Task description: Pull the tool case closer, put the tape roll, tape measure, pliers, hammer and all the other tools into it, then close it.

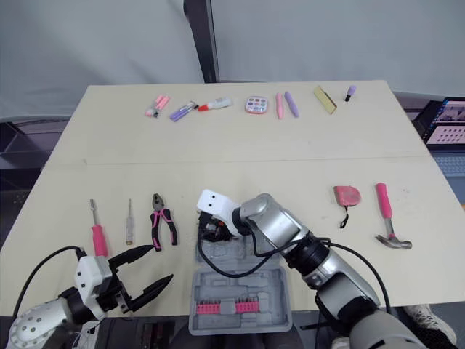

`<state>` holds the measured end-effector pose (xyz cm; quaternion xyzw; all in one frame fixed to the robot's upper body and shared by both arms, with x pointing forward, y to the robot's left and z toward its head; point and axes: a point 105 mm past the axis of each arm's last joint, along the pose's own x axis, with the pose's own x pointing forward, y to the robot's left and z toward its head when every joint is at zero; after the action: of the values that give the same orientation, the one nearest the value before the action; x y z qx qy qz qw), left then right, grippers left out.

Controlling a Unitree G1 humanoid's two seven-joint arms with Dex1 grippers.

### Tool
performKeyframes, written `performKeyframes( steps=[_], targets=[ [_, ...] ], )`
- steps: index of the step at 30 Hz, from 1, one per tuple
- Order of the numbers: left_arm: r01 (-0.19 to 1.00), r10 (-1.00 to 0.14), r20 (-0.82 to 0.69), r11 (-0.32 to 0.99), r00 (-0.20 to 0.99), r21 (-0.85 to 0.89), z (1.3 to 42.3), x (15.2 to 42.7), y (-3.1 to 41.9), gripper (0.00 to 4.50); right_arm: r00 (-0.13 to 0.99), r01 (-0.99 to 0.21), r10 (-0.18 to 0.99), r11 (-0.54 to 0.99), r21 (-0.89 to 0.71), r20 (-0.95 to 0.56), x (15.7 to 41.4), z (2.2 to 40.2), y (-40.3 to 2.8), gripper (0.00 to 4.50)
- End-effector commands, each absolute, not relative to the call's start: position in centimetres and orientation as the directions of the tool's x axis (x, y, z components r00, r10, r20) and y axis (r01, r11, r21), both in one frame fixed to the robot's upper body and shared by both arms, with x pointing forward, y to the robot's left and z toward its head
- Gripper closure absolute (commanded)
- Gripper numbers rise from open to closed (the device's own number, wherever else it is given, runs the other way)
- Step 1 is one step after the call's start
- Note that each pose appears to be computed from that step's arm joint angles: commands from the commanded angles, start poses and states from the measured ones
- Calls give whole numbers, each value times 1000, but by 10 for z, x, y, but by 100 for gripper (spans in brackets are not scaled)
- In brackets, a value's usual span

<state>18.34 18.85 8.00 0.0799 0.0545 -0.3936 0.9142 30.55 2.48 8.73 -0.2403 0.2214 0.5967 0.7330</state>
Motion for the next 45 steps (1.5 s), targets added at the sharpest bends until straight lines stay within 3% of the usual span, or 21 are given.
performKeyframes(
  steps=[1,8,18,45],
  targets=[
    [735,-719,-154,667,677,121,83,180,187,0,153,-988,818,134,-76,-555,296,110,29,206],
    [740,-725,-148,661,672,120,83,184,188,0,219,-976,860,203,-84,-461,301,130,23,206],
    [779,-766,-139,617,627,112,81,189,184,0,337,-941,875,327,-90,-347,309,130,9,206],
    [824,-817,-126,545,563,154,96,212,174,0,364,-931,880,337,-137,-306,308,93,17,206]
  ],
)
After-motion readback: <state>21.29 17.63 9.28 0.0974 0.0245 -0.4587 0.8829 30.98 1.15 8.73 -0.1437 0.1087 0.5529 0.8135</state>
